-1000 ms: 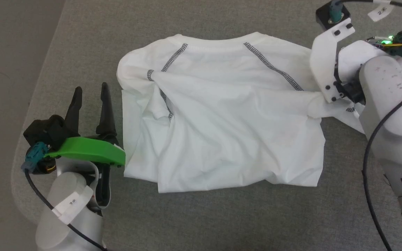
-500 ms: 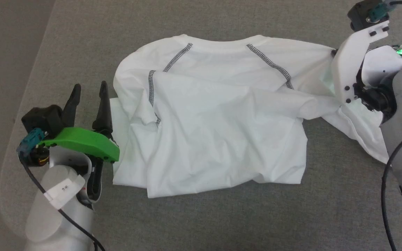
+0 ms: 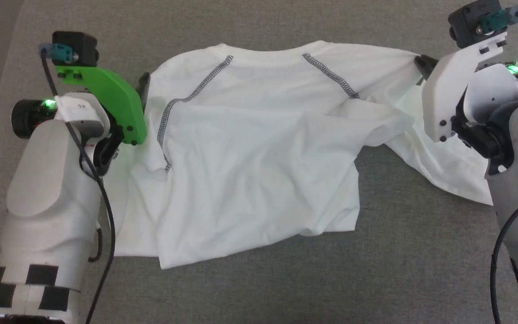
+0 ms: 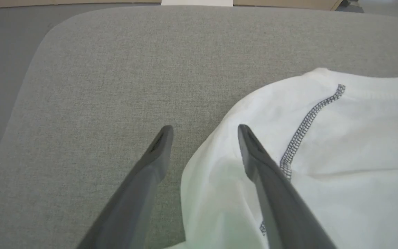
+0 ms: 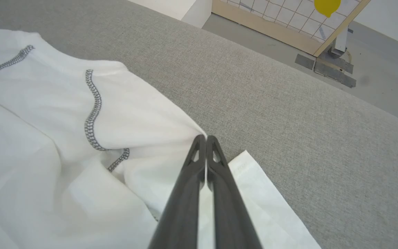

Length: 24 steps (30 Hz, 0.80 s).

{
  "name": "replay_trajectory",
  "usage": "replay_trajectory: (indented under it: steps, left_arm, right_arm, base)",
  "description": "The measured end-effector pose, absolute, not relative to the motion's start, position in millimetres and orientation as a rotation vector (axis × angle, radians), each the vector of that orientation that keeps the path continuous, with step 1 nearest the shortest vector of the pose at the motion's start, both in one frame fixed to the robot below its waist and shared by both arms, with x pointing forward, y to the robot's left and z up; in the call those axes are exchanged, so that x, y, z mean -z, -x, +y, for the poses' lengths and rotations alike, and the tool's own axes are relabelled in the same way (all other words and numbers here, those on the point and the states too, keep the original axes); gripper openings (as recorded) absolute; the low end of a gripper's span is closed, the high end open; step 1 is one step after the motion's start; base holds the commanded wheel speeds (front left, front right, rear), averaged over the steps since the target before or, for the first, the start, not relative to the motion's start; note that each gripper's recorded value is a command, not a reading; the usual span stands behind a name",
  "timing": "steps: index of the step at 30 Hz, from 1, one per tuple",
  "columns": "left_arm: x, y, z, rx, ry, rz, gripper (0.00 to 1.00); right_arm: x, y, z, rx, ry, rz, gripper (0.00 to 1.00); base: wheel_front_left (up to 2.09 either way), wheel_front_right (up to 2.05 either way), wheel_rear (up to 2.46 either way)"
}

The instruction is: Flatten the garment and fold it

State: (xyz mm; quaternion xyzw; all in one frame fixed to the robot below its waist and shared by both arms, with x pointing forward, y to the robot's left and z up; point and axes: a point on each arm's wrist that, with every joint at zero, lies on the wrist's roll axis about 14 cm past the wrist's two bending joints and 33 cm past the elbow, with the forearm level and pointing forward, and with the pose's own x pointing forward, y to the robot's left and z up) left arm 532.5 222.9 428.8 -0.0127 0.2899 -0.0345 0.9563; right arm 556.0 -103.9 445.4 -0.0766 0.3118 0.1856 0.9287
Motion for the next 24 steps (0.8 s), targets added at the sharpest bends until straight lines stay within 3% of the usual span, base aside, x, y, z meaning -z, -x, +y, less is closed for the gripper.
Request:
replay_trajectory:
  steps: [8,9,10,16,24]
  left_arm:
    - [-371,-529,210,0.103,-0.037,0.897,1.0]
    - [-369,-530,209,0.107,-0.04,0.911,0.6]
    - [-367,-533,208,0.11,-0.044,0.915,0.0]
    - [-363,-542,201,0.123,-0.016,0.887,0.0]
    - [-406,-559,201,0.117,0.1,0.677,0.0]
  right_arm:
    - [-437,-554,-111,-0.38,0.168,0.643,0.0]
    - [-435,-554,-112,-0.379,0.169,0.644,0.0]
    - [-433,-554,-112,-0.378,0.168,0.647,0.0]
    - [-423,-554,-112,-0.382,0.165,0.66,0.0]
    - [-451,-566,-110,-0.371,0.14,0.568,0.0]
  base:
    - [0.0,0.0,0.0]
    - [0.0,0.0,0.0]
    - [0.0,0.0,0.0]
    - [0.0,0.0,0.0]
    - [0.0,0.0,0.0]
